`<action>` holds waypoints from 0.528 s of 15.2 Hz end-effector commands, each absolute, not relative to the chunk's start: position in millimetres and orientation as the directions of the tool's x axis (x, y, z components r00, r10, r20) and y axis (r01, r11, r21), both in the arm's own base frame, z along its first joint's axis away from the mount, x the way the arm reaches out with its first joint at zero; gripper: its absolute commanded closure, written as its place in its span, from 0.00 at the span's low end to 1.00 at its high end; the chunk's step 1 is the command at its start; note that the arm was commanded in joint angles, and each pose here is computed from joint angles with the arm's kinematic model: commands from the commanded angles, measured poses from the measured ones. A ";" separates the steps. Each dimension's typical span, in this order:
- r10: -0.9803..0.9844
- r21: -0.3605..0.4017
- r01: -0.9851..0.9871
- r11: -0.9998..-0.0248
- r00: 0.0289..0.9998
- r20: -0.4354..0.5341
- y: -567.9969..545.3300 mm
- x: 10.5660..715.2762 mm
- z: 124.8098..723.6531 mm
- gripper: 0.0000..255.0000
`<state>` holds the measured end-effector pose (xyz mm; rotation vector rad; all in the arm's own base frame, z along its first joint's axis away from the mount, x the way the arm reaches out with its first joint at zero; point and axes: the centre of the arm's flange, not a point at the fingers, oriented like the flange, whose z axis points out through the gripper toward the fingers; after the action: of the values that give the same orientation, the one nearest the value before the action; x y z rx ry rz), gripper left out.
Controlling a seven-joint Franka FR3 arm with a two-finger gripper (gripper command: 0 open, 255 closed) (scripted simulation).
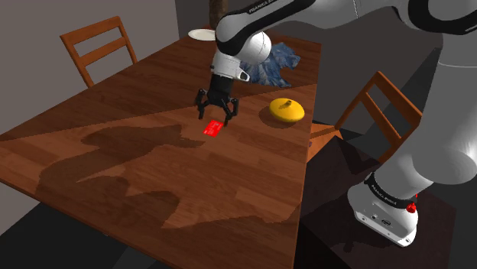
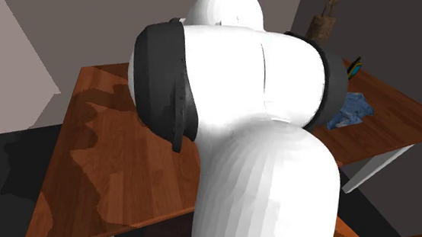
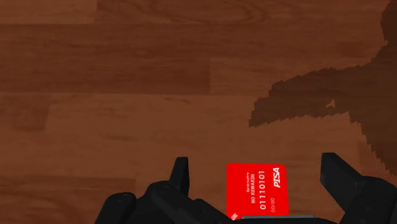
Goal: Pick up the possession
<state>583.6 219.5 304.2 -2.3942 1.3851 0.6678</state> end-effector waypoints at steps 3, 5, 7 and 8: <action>-0.741 -0.006 -0.889 -0.457 0.384 -0.550 224.5 593.3 276.8 0.00; -0.741 -0.006 -0.889 -0.457 0.384 -0.550 224.5 593.3 266.3 0.00; -0.741 -0.006 -0.889 -0.457 0.384 -0.550 224.5 593.3 255.7 0.00; -0.741 -0.006 -0.889 -0.457 0.384 -0.550 224.5 593.3 250.4 0.00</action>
<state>592.6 225.3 254.8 -2.3477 1.4303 0.6998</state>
